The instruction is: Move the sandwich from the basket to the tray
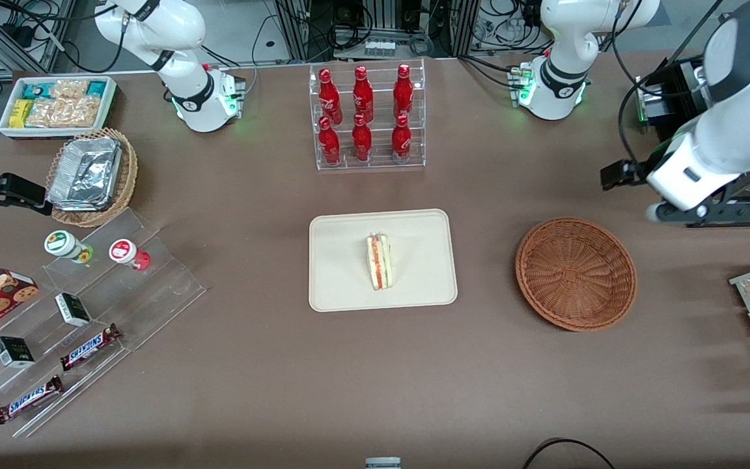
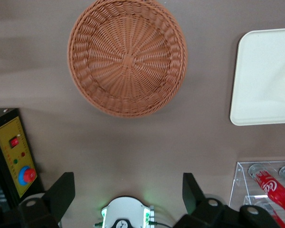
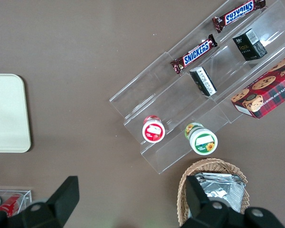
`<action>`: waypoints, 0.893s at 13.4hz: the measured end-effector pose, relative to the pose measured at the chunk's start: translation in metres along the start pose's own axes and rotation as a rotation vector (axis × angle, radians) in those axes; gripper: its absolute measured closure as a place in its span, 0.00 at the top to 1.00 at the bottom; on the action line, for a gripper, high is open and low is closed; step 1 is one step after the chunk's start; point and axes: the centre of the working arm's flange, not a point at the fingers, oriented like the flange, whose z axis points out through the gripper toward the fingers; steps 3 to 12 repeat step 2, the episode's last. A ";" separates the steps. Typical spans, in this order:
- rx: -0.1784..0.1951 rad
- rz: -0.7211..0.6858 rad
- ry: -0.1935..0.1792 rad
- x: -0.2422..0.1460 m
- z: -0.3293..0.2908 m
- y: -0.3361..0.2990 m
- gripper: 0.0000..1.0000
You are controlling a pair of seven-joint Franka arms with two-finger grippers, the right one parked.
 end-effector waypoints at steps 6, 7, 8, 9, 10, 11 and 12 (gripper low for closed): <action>-0.003 -0.021 0.005 -0.016 -0.015 -0.016 1.00; -0.003 -0.021 0.005 -0.016 -0.015 -0.016 1.00; -0.003 -0.021 0.005 -0.016 -0.015 -0.016 1.00; -0.003 -0.021 0.005 -0.016 -0.015 -0.016 1.00; -0.003 -0.021 0.005 -0.016 -0.015 -0.016 1.00; -0.003 -0.021 0.005 -0.016 -0.015 -0.016 1.00; -0.003 -0.021 0.005 -0.016 -0.015 -0.016 1.00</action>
